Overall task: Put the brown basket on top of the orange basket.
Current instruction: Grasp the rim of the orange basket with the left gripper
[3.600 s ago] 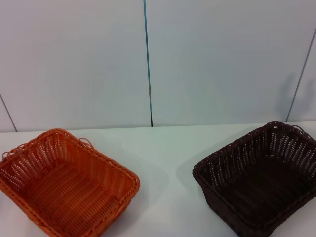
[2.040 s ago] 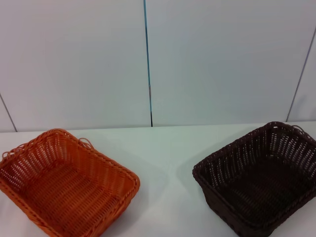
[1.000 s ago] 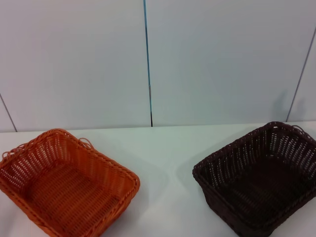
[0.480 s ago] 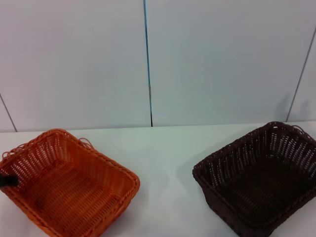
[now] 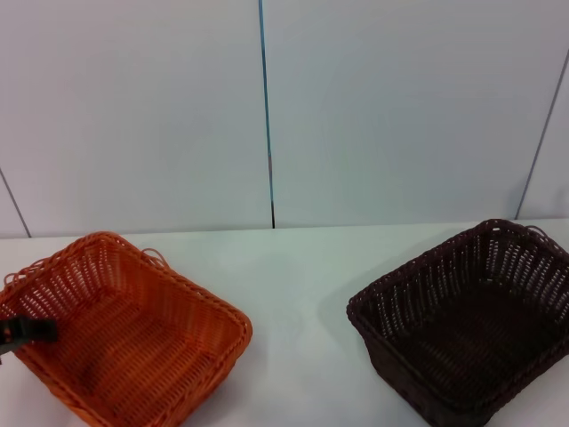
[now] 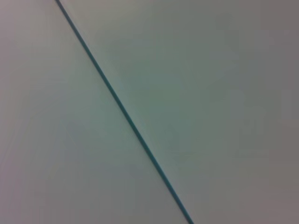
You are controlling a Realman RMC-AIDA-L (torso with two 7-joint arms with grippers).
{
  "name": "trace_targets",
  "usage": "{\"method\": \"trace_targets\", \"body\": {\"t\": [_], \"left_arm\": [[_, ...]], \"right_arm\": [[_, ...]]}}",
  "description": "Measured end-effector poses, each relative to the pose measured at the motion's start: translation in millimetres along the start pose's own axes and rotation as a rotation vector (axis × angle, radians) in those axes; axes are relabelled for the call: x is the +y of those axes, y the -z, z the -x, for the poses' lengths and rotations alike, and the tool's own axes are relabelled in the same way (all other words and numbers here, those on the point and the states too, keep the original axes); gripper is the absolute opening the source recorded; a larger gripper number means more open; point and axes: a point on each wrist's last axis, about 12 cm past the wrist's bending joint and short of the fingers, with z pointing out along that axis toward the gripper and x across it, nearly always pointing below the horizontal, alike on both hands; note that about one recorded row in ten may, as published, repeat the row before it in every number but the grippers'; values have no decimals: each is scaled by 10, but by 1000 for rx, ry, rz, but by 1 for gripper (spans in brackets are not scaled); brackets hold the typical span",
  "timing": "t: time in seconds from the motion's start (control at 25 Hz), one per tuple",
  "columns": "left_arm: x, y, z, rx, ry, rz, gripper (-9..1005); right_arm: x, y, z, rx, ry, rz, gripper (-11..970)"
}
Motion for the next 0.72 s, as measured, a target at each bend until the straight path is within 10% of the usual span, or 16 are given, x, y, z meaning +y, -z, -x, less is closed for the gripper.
{"method": "trace_targets", "body": {"t": [0.72], "left_arm": [[10, -275, -138, 49, 50, -5, 873]], "right_arm": [[19, -11, 25, -3, 40, 25, 797]]}}
